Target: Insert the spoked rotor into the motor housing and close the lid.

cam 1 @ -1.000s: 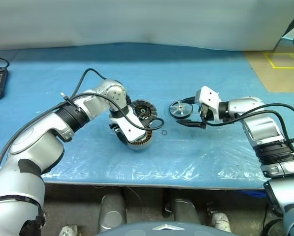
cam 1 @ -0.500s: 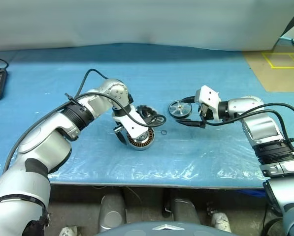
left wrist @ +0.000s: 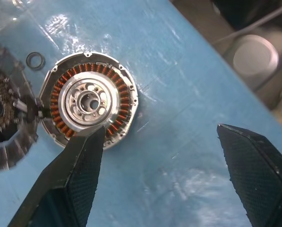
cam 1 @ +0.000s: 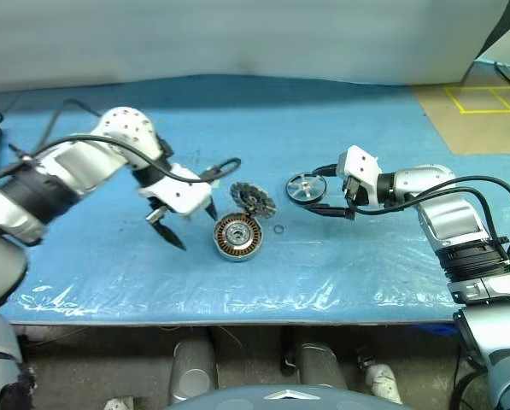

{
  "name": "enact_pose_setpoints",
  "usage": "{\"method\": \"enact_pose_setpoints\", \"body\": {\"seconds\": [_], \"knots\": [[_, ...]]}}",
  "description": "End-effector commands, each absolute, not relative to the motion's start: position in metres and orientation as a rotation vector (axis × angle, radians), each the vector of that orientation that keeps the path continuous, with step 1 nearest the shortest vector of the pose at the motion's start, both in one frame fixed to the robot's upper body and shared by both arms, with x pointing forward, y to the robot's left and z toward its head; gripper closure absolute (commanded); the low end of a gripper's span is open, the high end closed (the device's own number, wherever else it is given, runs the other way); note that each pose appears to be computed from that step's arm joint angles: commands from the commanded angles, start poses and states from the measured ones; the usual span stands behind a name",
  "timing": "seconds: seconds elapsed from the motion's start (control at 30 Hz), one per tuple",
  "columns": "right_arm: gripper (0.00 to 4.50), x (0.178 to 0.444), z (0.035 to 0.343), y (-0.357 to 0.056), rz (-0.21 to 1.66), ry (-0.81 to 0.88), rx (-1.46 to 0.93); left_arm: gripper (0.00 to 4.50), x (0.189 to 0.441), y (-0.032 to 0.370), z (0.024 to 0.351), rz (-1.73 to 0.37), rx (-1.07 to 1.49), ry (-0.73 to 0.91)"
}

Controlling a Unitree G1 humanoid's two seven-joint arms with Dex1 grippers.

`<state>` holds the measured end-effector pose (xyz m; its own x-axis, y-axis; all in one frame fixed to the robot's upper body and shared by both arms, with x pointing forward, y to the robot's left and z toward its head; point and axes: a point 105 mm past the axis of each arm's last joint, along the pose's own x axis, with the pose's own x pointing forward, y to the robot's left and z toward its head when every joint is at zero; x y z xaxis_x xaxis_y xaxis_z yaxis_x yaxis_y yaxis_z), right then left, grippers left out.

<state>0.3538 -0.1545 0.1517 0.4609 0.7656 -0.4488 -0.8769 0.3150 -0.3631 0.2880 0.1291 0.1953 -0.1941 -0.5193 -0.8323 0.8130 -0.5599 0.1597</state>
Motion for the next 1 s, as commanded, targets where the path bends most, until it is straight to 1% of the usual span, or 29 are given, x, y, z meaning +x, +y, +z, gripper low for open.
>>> {"method": "enact_pose_setpoints", "body": {"seconds": [0.03,0.13,0.2,0.4,0.47,0.53,0.63,0.8,0.9,1.0], "knots": [[0.00,0.348,0.163,-0.148,1.096,0.130,-0.508,0.54,0.292,0.131,0.209,-1.824,0.898,0.340],[0.00,0.342,0.160,-0.144,1.100,0.116,-0.437,0.54,0.294,0.132,0.209,-1.793,0.701,0.265],[0.00,0.338,0.158,-0.141,1.099,0.104,-0.381,0.54,0.298,0.134,0.206,-1.757,0.501,0.215],[0.00,0.324,0.151,-0.132,1.097,0.092,-0.306,0.54,0.301,0.136,0.185,-1.625,0.260,0.130],[0.00,0.318,0.149,-0.128,1.101,0.094,-0.287,0.54,0.297,0.135,0.183,-1.612,0.225,0.057],[0.00,0.309,0.146,-0.121,1.125,0.101,-0.268,0.54,0.296,0.135,0.178,-1.574,0.176,0.053],[0.00,0.301,0.139,-0.111,1.144,0.121,-0.255,0.54,0.291,0.136,0.160,-1.536,0.182,0.064],[0.00,0.303,0.122,-0.105,1.120,0.160,-0.289,0.54,0.281,0.130,0.141,-1.510,0.156,-0.035],[0.00,0.311,0.115,-0.103,1.091,0.167,-0.287,0.54,0.274,0.130,0.123,-1.513,0.157,-0.046],[0.00,0.313,0.106,-0.103,1.087,0.178,-0.303,0.54,0.272,0.130,0.114,-1.499,0.146,-0.054]]}}
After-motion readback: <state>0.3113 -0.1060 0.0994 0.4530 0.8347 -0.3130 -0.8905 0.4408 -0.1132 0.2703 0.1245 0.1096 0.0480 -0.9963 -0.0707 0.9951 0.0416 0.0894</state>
